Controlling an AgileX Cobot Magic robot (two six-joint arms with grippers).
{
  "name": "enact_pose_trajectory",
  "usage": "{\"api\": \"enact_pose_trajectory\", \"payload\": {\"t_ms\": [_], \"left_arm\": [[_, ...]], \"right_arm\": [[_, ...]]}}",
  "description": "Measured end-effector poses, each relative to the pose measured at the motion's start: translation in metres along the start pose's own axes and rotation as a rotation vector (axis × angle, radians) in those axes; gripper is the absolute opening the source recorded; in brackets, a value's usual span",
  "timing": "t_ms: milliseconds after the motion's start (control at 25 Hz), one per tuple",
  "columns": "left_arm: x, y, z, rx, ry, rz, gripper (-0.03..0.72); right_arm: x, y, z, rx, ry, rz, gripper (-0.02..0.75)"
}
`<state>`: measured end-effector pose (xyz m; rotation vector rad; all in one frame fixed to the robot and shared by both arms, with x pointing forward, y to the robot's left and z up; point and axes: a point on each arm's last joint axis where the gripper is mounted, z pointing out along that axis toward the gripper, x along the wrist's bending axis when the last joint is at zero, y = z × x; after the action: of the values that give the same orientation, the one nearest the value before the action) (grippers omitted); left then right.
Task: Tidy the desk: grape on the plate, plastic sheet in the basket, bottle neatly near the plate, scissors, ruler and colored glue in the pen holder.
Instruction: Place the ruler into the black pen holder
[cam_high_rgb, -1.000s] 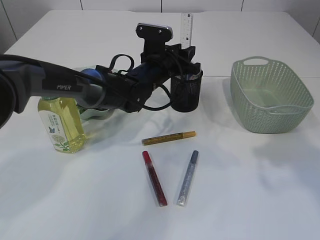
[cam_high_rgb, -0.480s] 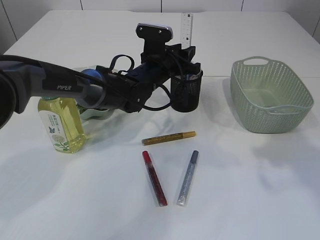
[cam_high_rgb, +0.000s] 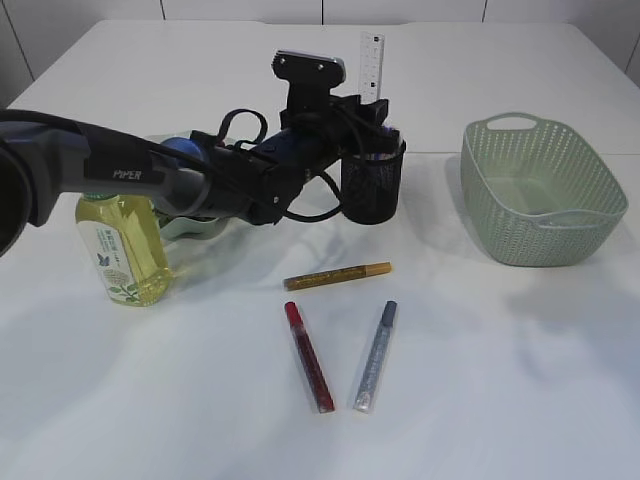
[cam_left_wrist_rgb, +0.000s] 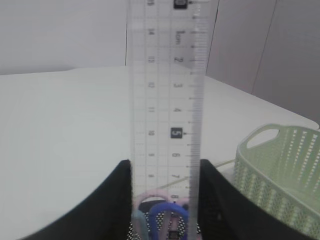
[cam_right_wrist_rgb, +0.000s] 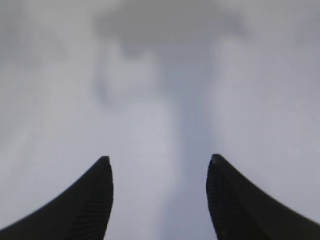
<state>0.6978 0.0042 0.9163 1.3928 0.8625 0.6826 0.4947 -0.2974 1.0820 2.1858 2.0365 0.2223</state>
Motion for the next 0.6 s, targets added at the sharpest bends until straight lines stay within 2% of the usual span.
{"api": "enact_pose_trajectory", "payload": {"t_ms": [600], "left_arm": [[0.0042, 0.0029, -0.0004, 0.02, 0.011, 0.0, 0.349]], "right_arm": [[0.0, 0.0, 0.0, 0.0, 0.0, 0.0, 0.471]]}}
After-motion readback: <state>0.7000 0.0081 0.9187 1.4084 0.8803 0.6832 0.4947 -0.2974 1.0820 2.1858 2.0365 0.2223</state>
